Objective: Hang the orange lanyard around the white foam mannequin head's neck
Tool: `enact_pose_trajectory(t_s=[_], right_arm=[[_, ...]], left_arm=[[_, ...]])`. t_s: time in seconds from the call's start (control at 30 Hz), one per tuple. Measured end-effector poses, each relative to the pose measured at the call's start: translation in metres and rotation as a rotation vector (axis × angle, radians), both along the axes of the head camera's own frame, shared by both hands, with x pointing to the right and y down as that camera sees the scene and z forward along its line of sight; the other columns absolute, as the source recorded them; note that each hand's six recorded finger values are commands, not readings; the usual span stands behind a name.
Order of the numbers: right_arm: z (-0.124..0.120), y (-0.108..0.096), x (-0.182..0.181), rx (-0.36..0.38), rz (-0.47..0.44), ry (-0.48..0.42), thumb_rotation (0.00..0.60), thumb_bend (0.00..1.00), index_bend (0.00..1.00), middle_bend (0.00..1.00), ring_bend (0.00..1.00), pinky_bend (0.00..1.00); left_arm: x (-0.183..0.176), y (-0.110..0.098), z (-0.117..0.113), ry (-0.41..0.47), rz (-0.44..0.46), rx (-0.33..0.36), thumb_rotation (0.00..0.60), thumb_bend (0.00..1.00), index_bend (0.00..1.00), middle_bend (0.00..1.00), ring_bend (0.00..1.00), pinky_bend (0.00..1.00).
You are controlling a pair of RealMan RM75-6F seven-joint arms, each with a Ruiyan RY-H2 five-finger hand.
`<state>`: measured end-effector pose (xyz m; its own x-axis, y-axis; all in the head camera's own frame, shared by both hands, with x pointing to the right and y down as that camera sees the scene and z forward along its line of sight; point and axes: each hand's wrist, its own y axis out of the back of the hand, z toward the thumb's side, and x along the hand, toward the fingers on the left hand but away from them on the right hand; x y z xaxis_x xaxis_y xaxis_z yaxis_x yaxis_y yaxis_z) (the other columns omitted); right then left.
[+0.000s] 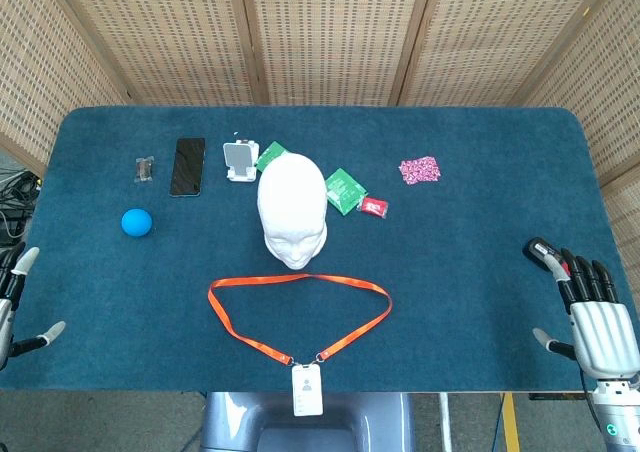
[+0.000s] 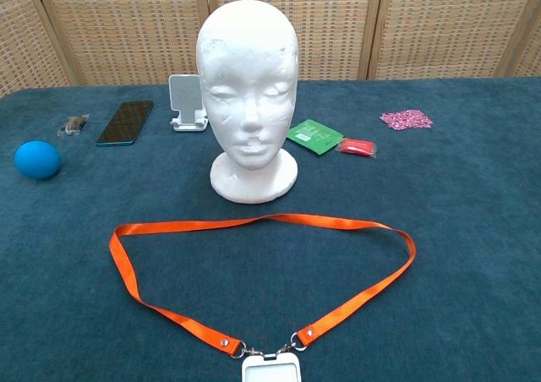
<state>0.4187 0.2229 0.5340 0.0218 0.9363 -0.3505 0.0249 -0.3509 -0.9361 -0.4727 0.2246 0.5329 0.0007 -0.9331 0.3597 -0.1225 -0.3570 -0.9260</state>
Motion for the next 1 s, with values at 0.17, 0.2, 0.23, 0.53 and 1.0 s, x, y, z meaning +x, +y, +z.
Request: enact_pose_trajectory(t_s=[0.17, 0.2, 0.23, 0.53, 1.0], right_arm=[[0.003, -0.001, -0.002, -0.014, -0.007, -0.007, 0.600, 0.00, 0.00, 0.00, 0.00, 0.00], [0.004, -0.002, -0.003, -0.020, -0.010, -0.011, 0.600, 0.00, 0.00, 0.00, 0.00, 0.00], [0.006, -0.003, -0.005, -0.027, -0.014, -0.016, 0.600, 0.00, 0.00, 0.00, 0.00, 0.00], [0.054, -0.028, -0.048, -0.215, -0.127, -0.144, 0.600, 0.04, 0.23, 0.00, 0.00, 0.00], [0.141, -0.072, -0.146, -0.411, -0.160, -0.264, 0.600, 0.33, 0.43, 0.00, 0.00, 0.00]], left_arm=[[0.000, 0.000, 0.003, -0.007, 0.003, -0.006, 0.600, 0.00, 0.00, 0.00, 0.00, 0.00], [0.000, 0.000, 0.004, -0.009, 0.004, -0.008, 0.600, 0.00, 0.00, 0.00, 0.00, 0.00], [0.000, -0.001, 0.005, -0.011, 0.004, -0.010, 0.600, 0.00, 0.00, 0.00, 0.00, 0.00], [0.002, -0.006, 0.018, -0.044, -0.001, -0.032, 0.600, 0.00, 0.00, 0.00, 0.00, 0.00], [-0.003, -0.013, 0.037, -0.073, -0.022, -0.079, 0.600, 0.00, 0.00, 0.00, 0.00, 0.00]])
